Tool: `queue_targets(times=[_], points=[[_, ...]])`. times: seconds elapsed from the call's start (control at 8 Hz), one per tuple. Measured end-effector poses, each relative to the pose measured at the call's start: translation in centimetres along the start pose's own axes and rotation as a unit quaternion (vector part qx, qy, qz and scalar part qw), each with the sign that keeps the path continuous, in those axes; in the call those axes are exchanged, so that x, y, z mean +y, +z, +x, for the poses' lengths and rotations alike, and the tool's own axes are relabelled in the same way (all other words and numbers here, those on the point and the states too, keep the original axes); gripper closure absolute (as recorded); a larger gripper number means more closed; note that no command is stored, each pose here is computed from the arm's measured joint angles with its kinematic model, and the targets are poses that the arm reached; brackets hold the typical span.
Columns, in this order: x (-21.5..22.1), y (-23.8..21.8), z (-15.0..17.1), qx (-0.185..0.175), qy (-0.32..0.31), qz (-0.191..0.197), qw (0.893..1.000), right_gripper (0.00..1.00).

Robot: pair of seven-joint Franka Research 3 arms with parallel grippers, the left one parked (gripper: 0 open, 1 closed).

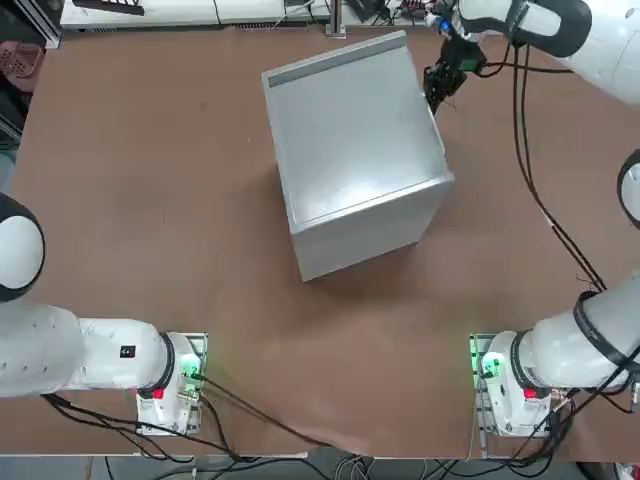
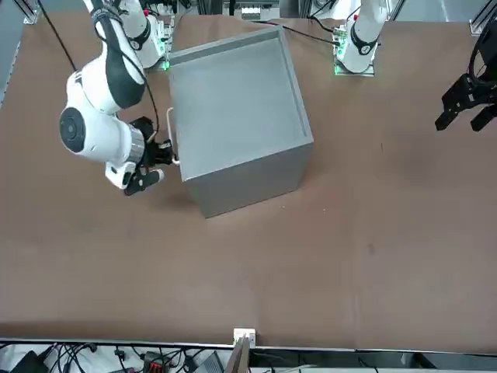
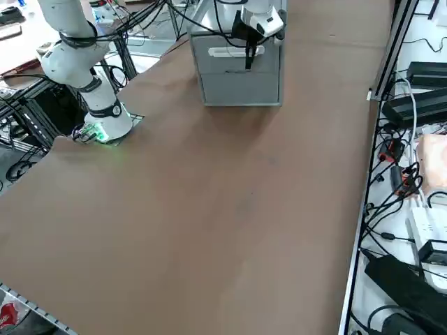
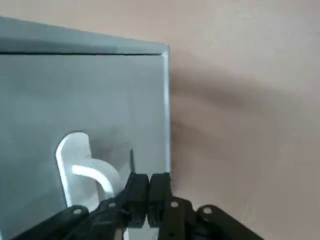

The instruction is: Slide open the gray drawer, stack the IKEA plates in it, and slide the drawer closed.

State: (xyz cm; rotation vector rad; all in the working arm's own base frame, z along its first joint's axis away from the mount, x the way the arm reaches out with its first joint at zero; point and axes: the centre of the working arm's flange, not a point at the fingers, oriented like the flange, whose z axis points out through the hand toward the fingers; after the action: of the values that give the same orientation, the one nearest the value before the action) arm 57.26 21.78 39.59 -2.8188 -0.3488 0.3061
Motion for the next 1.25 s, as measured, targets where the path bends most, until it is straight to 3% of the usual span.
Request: queue_targets(times=[0.88,1.25], points=[[-0.5,0.4,0.1,0.003,0.055,0.016,0.998,0.98],[0.4,-2.4,0.7,0.034,0.062,0.008,0.997,0.95]])
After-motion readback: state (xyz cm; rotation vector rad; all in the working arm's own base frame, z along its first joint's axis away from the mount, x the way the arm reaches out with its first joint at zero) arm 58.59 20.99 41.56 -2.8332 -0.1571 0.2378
